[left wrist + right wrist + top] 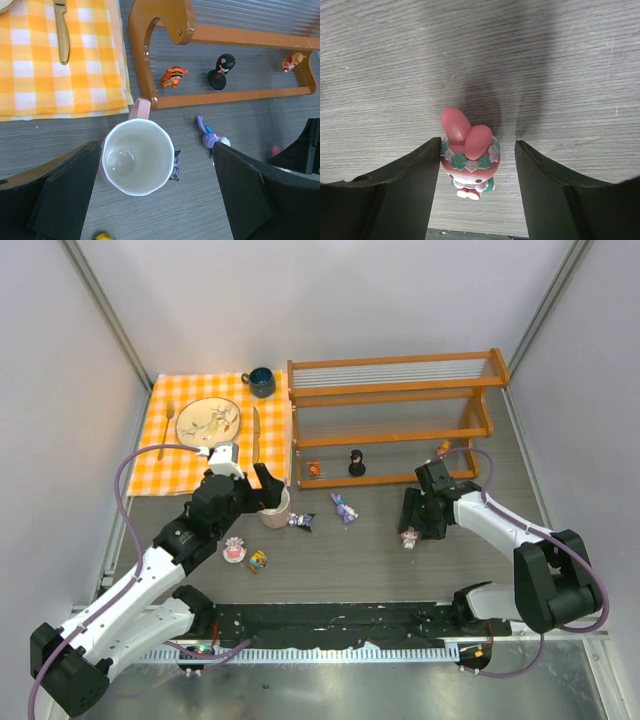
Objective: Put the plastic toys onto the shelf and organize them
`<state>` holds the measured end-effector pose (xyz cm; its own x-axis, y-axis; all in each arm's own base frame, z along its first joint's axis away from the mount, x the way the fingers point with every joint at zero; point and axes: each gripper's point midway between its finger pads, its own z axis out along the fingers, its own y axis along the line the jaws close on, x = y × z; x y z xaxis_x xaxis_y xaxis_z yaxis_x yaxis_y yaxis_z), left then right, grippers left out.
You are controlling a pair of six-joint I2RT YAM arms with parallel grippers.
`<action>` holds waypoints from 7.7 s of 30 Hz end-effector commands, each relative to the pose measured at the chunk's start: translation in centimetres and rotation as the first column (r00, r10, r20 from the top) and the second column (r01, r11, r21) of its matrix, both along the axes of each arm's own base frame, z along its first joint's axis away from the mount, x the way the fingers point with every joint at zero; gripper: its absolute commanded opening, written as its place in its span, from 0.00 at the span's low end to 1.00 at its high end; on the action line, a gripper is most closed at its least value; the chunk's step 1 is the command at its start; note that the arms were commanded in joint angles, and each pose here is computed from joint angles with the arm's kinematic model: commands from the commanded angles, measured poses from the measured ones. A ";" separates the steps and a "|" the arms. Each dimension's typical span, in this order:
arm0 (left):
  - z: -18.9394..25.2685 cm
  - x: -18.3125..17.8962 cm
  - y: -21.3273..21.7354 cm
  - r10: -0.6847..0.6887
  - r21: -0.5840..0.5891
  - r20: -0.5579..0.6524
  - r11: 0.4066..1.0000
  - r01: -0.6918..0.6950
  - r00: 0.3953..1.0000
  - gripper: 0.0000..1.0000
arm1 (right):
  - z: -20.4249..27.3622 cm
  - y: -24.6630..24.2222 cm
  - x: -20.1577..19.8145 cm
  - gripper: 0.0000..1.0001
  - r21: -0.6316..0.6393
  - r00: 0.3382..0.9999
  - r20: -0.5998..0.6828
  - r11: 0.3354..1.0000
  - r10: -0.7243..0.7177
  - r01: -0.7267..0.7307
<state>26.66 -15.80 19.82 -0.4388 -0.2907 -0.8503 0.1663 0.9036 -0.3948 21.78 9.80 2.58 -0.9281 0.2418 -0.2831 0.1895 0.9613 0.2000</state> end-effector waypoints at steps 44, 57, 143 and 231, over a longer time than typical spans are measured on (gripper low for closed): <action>-0.1 -0.1 -0.3 -0.006 -0.033 0.018 0.999 0.006 1.000 1.00 | 7.4 2.3 6.1 0.01 -0.046 0.894 0.438 0.996 0.094 -0.083; -1.0 0.5 0.3 0.025 0.009 0.035 1.000 -0.025 0.999 1.00 | 13.6 3.2 9.6 0.01 0.046 0.570 0.821 0.993 0.023 -0.105; -4.2 3.2 0.8 0.080 0.117 0.067 0.989 -0.088 0.994 1.00 | 12.4 0.7 18.0 0.01 -0.111 0.170 0.981 0.989 0.093 0.100; -4.7 3.3 0.3 0.065 0.109 0.059 0.991 -0.071 0.996 1.00 | 10.8 -0.1 19.8 0.55 -0.072 0.140 0.988 0.992 0.057 0.107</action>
<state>29.58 -15.16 14.10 -0.4121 -0.1996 -0.8890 0.1063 0.9585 -0.2644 41.77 9.86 8.13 -0.0342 0.0791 -0.9963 -0.0415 0.9959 0.0805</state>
